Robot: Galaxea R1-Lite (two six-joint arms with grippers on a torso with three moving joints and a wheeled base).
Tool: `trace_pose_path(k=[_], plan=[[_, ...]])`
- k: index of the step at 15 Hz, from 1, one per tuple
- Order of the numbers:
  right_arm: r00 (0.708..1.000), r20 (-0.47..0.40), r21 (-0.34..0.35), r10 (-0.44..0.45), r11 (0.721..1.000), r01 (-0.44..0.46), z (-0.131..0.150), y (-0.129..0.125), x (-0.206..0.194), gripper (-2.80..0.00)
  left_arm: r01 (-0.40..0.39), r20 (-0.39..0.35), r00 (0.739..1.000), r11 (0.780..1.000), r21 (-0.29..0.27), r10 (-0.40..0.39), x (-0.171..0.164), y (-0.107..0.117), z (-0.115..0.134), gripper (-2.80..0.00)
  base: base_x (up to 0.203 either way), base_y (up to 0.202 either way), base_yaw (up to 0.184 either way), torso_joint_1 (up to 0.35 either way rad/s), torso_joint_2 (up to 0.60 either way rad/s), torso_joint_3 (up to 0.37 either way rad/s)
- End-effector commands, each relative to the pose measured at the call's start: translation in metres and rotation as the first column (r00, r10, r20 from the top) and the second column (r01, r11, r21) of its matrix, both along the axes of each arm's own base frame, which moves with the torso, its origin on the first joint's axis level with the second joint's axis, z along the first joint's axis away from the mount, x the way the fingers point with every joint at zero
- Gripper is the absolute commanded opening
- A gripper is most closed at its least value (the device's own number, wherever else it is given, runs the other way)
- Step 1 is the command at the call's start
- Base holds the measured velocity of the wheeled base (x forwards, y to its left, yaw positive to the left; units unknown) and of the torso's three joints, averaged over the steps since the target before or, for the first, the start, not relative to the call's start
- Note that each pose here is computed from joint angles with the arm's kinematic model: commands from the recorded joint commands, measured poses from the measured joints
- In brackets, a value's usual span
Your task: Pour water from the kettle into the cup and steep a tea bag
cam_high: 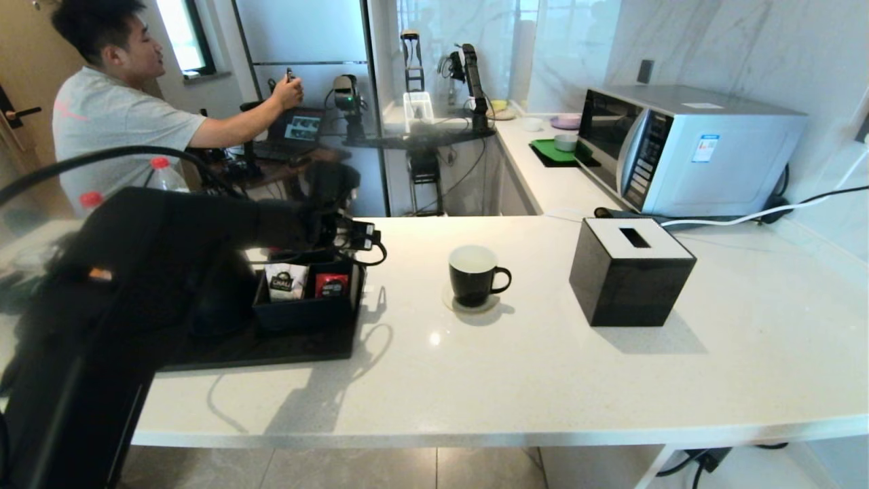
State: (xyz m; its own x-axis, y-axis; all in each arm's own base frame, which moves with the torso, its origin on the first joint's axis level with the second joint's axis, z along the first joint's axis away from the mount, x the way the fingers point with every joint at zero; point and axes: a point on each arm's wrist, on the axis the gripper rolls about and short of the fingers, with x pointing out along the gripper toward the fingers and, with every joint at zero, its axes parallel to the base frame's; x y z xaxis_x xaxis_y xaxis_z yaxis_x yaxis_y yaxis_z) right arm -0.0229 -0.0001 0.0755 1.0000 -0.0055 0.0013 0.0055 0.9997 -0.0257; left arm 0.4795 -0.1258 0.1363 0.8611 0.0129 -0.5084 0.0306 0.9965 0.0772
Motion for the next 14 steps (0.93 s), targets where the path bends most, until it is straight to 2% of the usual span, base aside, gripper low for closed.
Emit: trace_pose_path(k=[1,11,12,14], plan=[[1.0,-0.001,0.0,0.001,1.0,-0.001,0.0,0.0,0.0001,-2.8,0.001,-0.004,1.0,1.0,0.002,-0.001,0.0032,-0.0022,-0.0052,0.0,0.0,0.0,0.0,0.0,0.0,0.0],[1.0,-0.001,0.0,0.0,1.0,0.0,0.0,0.0,0.0001,-2.8,0.003,-0.02,1.0,1.0,0.008,-0.003,0.0054,-0.0034,-0.014,0.0,0.0,0.0,0.0,0.0,0.0,0.0],[1.0,-0.001,0.0,-0.001,1.0,0.001,0.0,0.0,0.0001,-2.8,0.002,-0.021,1.0,1.0,0.008,-0.002,0.0058,-0.0029,-0.0147,-2.8,0.0,0.0,0.0,0.0,0.0,0.0],[1.0,-0.001,-0.001,0.001,1.0,-0.001,0.0,0.0,0.0001,-2.8,0.002,-0.017,1.0,1.0,0.007,-0.002,0.0072,-0.0033,-0.0149,-2.8,0.0,0.0,0.0,0.0,0.0,0.0]])
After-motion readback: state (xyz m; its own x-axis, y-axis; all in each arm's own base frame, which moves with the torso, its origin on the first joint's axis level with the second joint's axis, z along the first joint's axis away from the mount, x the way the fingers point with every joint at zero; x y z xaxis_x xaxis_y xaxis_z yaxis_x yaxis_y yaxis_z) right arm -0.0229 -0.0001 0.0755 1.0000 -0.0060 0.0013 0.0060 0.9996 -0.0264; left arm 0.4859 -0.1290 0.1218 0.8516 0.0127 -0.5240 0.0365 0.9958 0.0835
